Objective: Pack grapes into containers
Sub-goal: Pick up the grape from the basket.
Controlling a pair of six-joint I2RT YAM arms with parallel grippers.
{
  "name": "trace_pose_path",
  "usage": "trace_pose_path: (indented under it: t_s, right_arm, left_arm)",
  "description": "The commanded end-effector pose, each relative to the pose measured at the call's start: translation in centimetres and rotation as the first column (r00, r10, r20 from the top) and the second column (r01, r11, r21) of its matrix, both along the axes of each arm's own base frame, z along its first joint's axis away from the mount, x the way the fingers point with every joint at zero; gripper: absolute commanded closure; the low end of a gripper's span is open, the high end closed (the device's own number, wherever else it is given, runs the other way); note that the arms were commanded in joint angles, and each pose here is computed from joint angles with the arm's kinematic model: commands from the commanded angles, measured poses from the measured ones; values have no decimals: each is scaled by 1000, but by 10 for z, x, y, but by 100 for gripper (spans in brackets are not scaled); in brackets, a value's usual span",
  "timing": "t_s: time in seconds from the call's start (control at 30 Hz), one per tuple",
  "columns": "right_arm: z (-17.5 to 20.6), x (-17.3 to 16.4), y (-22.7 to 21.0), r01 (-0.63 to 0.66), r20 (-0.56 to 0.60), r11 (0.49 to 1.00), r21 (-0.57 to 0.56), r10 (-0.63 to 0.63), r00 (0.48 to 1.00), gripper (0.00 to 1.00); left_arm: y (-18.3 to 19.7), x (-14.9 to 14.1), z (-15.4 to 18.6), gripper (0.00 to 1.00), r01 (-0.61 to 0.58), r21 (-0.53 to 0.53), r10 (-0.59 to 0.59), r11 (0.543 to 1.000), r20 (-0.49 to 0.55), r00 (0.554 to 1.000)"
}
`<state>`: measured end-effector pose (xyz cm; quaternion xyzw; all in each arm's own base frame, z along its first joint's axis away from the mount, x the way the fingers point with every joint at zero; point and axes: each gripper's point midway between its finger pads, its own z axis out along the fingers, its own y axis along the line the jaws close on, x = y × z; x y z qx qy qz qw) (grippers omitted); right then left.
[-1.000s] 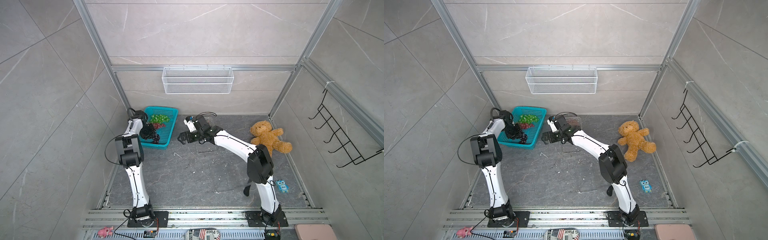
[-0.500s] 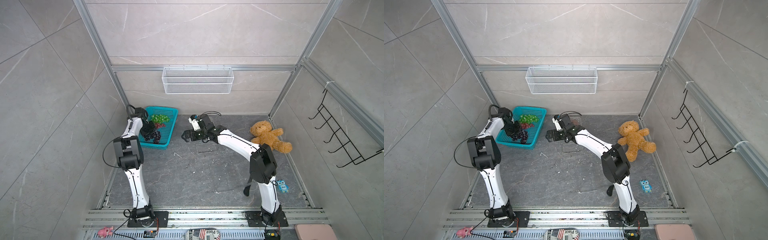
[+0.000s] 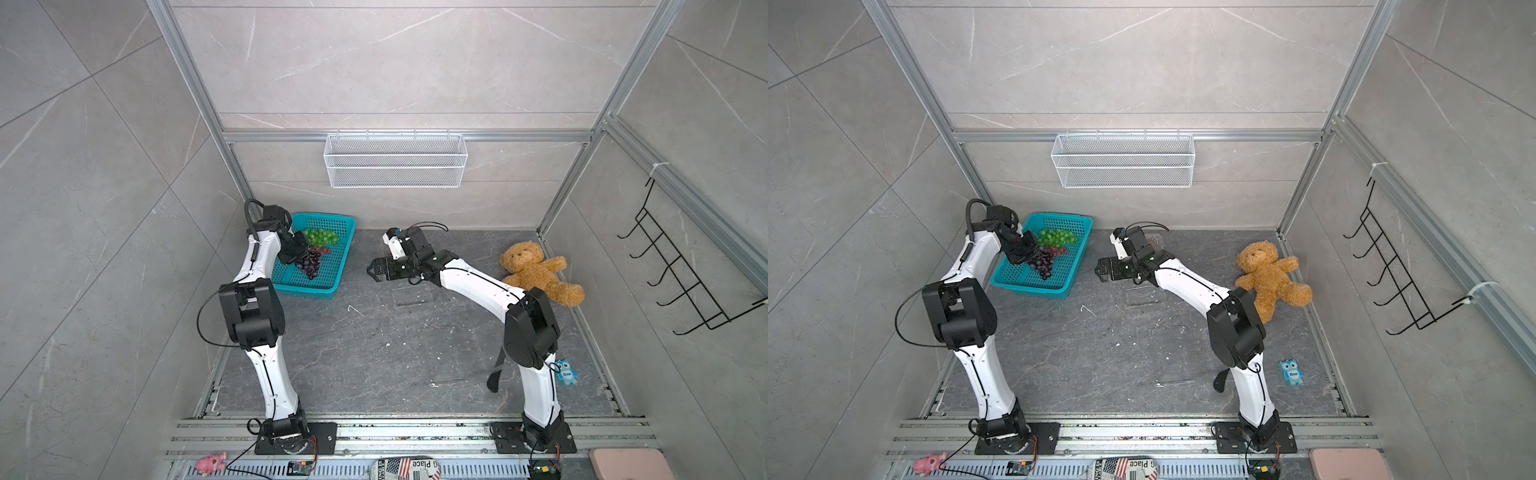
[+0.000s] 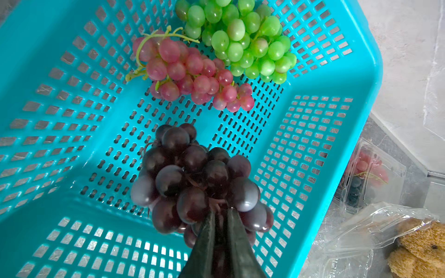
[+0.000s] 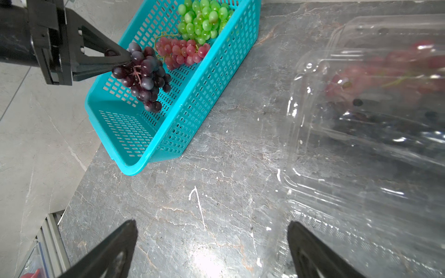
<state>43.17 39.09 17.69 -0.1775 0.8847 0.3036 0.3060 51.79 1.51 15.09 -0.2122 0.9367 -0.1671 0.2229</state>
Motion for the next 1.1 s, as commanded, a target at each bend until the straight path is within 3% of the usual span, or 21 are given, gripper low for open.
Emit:
trace_pose_path:
  t_s: [0.0,0.4,0.67,0.87,1.07]
  right_arm:
    - [28,0,-9,20,22,999,48,-22,1000,1]
    - [45,4,-55,113,13,991,75,-115,993,1]
    - [37,1,-120,242,-35,969,42,-241,970,1]
    - [18,-8,-172,332,-79,943,16,-330,941,0]
    - [5,-22,-204,376,-97,927,-6,-374,922,1]
  left_arm:
    - [-18,-6,62,88,29,-28,-25,999,128,991]
    - [-70,-34,122,88,105,-33,-94,994,236,967]
    - [-139,-69,146,88,206,-56,-181,977,292,939]
    - [-209,-93,143,88,317,-84,-278,945,307,910]
    - [-279,-104,120,88,417,-109,-373,902,288,882]
